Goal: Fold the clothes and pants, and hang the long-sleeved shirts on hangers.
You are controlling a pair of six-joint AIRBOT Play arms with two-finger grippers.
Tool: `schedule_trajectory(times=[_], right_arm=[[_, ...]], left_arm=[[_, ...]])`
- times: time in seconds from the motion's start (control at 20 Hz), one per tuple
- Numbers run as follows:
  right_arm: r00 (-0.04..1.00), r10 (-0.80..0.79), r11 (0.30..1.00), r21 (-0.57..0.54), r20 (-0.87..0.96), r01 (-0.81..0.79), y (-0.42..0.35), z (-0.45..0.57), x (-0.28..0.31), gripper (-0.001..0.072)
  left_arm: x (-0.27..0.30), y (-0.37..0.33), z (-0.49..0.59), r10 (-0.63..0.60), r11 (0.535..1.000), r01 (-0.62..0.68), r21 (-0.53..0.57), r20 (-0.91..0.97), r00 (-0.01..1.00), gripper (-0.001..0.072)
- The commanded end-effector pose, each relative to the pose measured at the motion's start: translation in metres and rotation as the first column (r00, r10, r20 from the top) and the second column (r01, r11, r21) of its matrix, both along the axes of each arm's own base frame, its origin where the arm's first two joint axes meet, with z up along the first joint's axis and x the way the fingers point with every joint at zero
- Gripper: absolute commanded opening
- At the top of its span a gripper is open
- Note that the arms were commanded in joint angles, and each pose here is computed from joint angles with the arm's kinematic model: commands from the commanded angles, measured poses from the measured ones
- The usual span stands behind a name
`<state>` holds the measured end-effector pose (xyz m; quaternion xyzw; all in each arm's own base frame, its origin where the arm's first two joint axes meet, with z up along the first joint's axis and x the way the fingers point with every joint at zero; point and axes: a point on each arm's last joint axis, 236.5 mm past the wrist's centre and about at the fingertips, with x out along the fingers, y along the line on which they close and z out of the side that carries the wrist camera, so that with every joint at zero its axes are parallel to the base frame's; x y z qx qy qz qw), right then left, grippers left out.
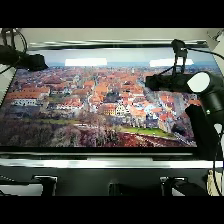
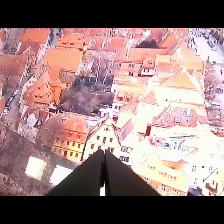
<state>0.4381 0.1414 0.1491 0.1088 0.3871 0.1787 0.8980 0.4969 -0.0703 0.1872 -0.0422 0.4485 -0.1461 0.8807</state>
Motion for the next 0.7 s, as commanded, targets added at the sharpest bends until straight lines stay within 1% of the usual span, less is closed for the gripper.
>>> schedule_trajectory(times=[0.0, 0.65], right_arm=[[1.000, 0.008, 1.000, -0.007, 0.010, -0.008, 0.0029, 0.0014, 0.0009, 0.0038], [1.000, 0.010, 1.000, -0.007, 0.005, -0.010, 0.0031, 0.0006, 0.0000, 0.0037]], left_arm=[[-0.0072, -0.0102, -0.0033, -0.020, 1.000, 0.020, 0.010, -0.026, 0.999, 0.0020], [-0.0061, -0.0108, -0.0065, -0.021, 1.000, 0.022, 0.010, -0.032, 0.999, 0.0020]])
